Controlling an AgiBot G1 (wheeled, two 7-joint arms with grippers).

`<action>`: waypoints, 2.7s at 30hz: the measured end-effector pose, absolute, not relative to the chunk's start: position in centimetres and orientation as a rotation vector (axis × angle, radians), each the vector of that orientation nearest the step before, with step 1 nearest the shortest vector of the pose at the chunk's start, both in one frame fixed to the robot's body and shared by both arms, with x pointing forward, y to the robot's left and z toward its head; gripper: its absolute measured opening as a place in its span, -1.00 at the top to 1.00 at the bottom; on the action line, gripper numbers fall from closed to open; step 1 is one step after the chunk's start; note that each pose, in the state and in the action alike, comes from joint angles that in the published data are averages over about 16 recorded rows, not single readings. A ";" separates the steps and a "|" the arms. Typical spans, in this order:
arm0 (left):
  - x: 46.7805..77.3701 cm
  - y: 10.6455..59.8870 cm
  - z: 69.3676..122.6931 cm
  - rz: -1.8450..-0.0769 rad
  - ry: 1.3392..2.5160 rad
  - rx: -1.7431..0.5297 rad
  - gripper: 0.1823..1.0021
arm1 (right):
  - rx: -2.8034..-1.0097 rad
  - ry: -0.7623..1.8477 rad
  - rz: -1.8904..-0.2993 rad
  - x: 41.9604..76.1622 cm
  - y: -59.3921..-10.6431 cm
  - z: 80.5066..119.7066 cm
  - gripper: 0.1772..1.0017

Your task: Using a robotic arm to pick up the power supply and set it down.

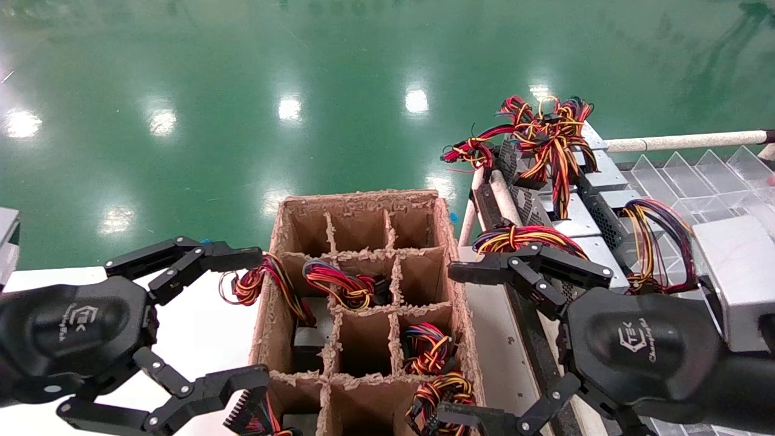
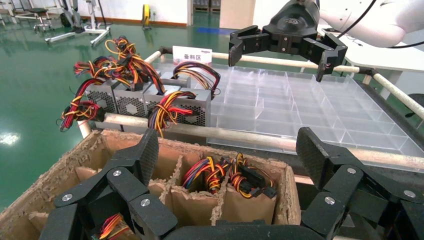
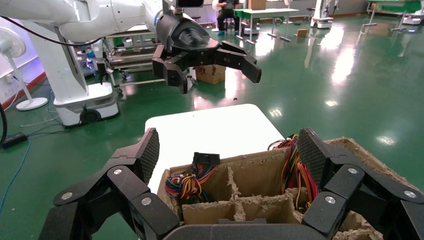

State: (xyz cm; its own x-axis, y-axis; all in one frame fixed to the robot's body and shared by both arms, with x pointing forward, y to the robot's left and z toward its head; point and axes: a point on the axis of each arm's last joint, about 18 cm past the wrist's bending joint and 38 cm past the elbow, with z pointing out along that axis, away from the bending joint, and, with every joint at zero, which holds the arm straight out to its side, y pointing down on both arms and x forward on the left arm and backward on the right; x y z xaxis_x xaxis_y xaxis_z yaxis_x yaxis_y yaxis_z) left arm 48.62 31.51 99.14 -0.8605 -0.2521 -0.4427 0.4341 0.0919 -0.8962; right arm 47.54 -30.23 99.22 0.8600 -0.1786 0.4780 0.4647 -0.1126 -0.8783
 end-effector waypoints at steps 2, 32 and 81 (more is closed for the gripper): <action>48.6 31.5 99.1 -1.820 1.882 0.178 -1.00 | -1.596 -0.230 -0.553 47.5 -30.2 99.2 -1.00; 48.6 31.5 99.1 -1.820 1.882 0.178 -0.95 | -1.660 -0.232 -0.498 48.4 -29.1 97.0 -1.00; 48.6 31.5 99.1 -1.820 1.882 0.178 0.94 | -1.874 -0.451 -0.307 60.0 -13.7 89.1 -1.00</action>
State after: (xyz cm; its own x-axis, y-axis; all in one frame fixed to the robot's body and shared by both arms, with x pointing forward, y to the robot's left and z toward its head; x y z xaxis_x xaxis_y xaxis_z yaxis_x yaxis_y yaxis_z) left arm 48.62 31.51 99.14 -0.8605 -0.2521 -0.4427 0.4341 0.0919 -0.8962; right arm 59.96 -13.69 89.13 0.8928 0.1586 0.4216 0.4504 -0.2989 -0.8413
